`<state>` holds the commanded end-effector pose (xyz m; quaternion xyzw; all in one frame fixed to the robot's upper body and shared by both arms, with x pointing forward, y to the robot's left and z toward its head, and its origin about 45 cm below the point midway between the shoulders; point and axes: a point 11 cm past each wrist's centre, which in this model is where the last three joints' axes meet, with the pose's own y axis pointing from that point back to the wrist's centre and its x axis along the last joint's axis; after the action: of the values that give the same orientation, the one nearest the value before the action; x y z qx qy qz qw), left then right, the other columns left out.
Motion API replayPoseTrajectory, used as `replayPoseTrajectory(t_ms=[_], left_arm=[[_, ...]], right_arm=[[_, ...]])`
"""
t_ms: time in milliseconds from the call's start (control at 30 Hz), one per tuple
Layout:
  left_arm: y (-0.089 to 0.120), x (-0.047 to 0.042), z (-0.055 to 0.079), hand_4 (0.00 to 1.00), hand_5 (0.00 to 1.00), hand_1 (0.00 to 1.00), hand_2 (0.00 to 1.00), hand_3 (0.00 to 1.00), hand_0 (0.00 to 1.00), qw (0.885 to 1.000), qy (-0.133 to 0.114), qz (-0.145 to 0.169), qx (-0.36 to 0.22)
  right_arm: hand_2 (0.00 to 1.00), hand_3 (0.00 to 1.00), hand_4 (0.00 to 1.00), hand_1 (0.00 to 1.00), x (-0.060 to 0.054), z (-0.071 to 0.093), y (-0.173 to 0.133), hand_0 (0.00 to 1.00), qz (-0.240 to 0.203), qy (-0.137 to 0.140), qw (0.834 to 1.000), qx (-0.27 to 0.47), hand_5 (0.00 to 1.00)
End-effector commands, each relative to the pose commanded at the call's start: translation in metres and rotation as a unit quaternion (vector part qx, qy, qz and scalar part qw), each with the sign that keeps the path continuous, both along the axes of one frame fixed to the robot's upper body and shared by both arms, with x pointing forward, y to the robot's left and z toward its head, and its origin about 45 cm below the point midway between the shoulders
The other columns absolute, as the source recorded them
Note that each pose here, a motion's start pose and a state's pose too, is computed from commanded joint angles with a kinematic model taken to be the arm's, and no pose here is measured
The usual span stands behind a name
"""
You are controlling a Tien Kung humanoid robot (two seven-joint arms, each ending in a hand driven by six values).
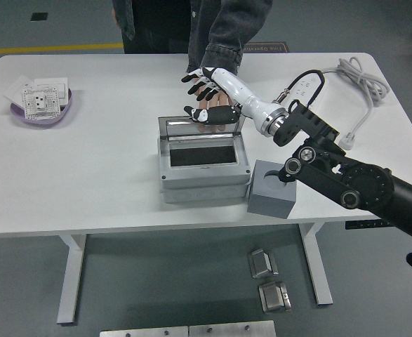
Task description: Pick up the cylinder from the cube,place it in the box,flap close box
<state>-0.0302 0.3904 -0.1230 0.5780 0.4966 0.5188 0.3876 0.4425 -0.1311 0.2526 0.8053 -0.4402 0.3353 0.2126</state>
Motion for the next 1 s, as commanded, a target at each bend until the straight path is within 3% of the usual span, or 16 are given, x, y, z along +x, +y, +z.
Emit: replayPoseTrajectory(t_ms=[133, 267, 767, 1000], left_arm=[[0.0, 0.0009, 0.0, 0.454, 0.052, 0.682, 0.586, 0.691, 0.671, 1.0, -0.002, -0.001, -0.001], [0.0, -0.0001, 0.0, 0.447, 0.055, 0.682, 0.584, 0.689, 0.671, 1.0, -0.002, 0.0, 0.0], [0.005, -0.005, 0.001, 0.42, 0.063, 0.679, 0.579, 0.679, 0.67, 1.0, -0.001, 0.001, 0.004], [0.005, -0.0043, 0.001, 0.414, 0.061, 0.677, 0.577, 0.677, 0.67, 1.0, -0.002, -0.002, 0.003]], right_arm=[[0.645, 0.722, 0.674, 0.524, 0.004, -0.015, -0.008, 0.546, -0.016, 0.011, 1.0, -0.018, 0.195], [0.64, 0.712, 0.672, 0.509, -0.001, -0.021, -0.013, 0.545, -0.012, 0.014, 0.999, -0.035, 0.192], [0.639, 0.717, 0.663, 0.511, -0.036, -0.016, -0.017, 0.543, 0.025, 0.0, 0.998, -0.054, 0.199], [0.641, 0.716, 0.642, 0.515, -0.047, -0.041, -0.02, 0.534, 0.017, 0.031, 0.999, -0.024, 0.211]])
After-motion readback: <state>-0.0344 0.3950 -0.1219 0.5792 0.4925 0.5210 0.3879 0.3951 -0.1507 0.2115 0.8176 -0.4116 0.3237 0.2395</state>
